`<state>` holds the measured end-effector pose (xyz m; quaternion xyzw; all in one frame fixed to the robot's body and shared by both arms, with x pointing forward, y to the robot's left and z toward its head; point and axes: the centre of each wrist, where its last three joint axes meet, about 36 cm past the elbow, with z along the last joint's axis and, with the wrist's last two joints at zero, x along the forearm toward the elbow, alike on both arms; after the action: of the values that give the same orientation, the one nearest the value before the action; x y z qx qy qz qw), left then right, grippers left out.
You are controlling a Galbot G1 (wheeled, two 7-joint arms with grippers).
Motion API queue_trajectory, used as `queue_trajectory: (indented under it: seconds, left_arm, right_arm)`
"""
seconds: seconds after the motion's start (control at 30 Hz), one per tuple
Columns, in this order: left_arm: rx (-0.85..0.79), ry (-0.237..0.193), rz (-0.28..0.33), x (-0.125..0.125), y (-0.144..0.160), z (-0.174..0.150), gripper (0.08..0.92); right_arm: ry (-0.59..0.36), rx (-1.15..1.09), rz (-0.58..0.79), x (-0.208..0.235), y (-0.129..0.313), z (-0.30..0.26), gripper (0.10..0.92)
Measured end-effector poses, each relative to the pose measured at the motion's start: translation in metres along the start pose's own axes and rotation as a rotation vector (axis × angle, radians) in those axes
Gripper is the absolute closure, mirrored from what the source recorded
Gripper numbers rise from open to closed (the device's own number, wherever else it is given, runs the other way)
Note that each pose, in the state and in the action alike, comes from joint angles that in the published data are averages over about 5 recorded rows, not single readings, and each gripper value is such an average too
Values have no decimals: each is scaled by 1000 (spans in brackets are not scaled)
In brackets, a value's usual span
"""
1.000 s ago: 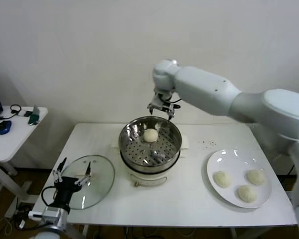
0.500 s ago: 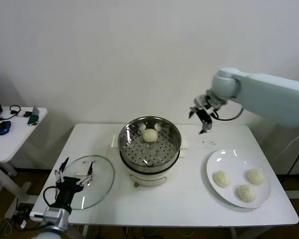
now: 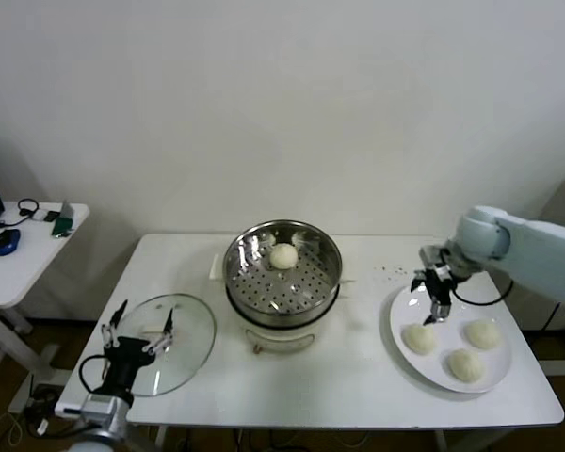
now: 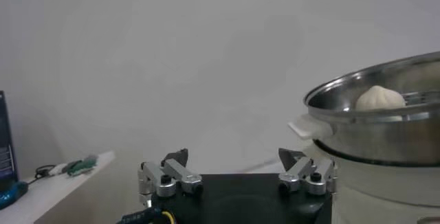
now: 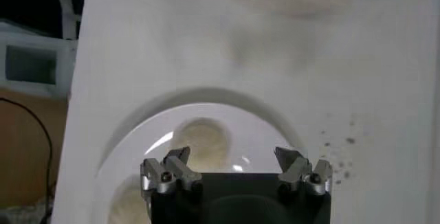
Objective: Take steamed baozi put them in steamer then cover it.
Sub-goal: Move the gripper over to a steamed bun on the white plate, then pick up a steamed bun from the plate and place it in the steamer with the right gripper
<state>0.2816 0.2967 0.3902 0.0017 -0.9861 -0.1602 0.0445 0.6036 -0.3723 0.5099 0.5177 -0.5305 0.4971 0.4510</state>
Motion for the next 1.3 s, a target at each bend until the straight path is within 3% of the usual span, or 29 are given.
queue_trajectory:
  seconds: [0.67,1.0,1.3]
  left_arm:
    - [-8,14,-6,1,-3,5,177]
    - [-12,17,-5,1,-3,6,177]
    - [-18,16,-2,2,-3,4,177]
  right_arm:
    - [18,-62,-26,-56,1,15,200]
    - [12,-76,-28,-60,0,17,303]
    - [-10,-114,-9,-42,-4,20,330]
